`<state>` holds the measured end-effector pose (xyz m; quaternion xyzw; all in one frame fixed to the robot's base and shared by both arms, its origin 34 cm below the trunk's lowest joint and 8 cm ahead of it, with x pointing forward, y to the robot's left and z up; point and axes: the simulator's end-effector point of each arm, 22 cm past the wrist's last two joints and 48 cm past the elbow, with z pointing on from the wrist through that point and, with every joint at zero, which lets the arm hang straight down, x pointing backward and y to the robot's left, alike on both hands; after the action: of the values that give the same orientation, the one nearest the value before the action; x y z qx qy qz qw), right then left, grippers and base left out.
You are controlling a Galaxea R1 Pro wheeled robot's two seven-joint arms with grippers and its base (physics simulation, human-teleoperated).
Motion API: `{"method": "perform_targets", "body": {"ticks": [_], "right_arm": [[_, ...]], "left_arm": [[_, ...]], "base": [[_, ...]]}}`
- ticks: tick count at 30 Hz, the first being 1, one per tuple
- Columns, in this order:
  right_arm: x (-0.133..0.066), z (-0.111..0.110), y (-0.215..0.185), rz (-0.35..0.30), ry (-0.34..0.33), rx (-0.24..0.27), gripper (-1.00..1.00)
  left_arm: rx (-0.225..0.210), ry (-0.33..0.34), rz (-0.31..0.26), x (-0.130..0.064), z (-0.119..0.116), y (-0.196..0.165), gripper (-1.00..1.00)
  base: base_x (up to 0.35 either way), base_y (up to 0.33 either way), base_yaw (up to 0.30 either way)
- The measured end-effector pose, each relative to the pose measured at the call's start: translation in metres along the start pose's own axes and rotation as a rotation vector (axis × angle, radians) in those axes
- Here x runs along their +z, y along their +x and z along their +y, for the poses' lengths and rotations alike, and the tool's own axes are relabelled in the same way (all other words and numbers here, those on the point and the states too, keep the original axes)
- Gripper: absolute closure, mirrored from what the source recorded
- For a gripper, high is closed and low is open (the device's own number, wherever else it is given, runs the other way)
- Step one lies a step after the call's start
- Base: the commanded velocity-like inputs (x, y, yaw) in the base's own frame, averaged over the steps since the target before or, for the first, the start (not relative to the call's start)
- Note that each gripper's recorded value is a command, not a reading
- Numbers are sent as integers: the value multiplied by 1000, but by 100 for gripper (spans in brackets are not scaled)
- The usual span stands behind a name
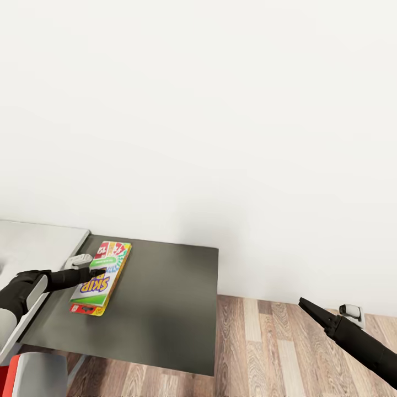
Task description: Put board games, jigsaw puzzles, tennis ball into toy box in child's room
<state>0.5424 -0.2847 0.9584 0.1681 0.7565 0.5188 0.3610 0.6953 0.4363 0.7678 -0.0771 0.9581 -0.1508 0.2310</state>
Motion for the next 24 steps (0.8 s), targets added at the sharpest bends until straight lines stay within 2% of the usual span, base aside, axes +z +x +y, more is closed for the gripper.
{"method": "perform_targets", "body": {"ticks": [8, 24], "right_arm": [[0, -1, 0, 1, 1, 2, -100], [0, -1, 0, 1, 2, 1, -100]], "left_arm": [[19, 1, -21, 1, -1, -4, -100], [26, 2, -25, 2, -1, -5, -100]], "base": [[0, -35, 0], [0, -270, 0]]}}
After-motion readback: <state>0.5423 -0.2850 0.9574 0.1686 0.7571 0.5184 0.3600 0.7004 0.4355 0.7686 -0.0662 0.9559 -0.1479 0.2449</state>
